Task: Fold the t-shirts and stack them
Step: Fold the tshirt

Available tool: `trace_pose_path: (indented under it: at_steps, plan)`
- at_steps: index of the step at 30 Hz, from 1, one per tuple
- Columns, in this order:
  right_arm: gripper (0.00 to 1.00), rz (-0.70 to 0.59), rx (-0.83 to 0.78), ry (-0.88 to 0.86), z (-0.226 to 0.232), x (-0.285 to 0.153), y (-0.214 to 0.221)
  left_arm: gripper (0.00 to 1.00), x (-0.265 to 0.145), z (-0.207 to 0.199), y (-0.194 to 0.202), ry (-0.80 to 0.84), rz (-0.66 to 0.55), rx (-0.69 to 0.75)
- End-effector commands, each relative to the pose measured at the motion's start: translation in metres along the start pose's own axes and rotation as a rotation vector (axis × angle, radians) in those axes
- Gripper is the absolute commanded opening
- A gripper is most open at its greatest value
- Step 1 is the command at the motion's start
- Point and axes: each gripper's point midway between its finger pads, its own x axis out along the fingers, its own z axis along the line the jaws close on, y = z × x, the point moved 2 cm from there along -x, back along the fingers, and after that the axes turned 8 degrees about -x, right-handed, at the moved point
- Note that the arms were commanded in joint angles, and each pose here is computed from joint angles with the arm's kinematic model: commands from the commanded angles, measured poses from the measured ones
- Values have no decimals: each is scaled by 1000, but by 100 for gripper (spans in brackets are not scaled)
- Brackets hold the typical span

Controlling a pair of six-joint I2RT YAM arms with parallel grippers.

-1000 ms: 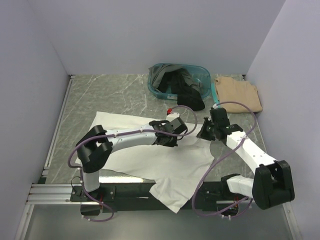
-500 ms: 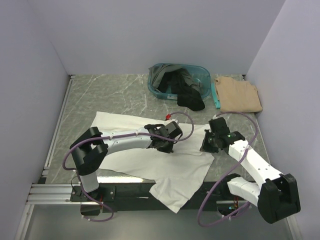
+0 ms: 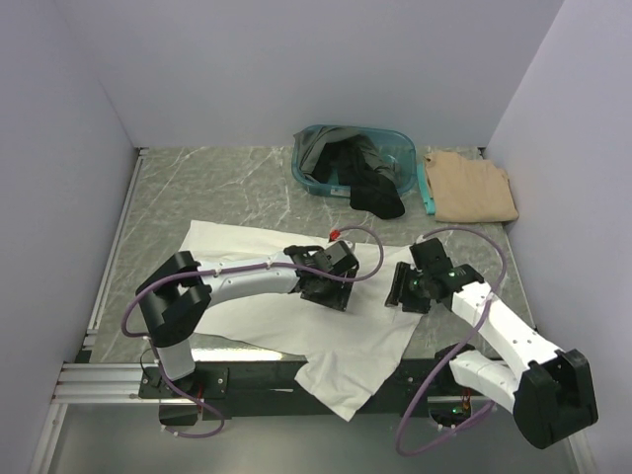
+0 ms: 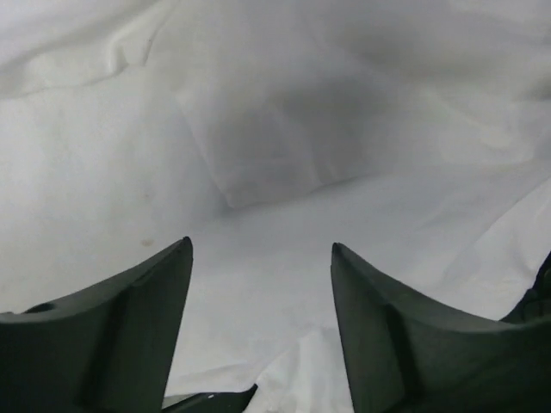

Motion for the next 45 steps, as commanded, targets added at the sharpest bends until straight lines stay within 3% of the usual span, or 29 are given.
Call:
trace_pose_path:
  at_steps: [1, 2, 4, 10, 18, 26, 33, 45]
  plan:
    - [59, -60, -12, -28, 8, -15, -10, 74, -24, -5, -1, 58, -1, 35]
    - [66, -86, -15, -23, 8, -18, -15, 89, -25, -4, -3, 52, -8, 38]
    - [73, -133, -13, -35, 13, -24, -28, 99, -31, 1, -10, 15, -45, 34]
    - [80, -235, -24, -51, 31, -28, -73, 100, -46, 29, -49, 4, -148, -89]
    - [81, -269, 19, 40, 25, 12, -125, 99, -52, 157, -136, -65, -385, -509]
    - [81, -242, 31, 116, 6, 56, -154, 99, -44, 257, -153, -173, -436, -744]
    - [81, -188, -8, 212, -18, 77, -164, 100, -18, 295, -140, -199, -377, -835]
    - [78, -174, -117, 194, -26, 94, -203, 99, 1, 313, -142, -209, -321, -866]
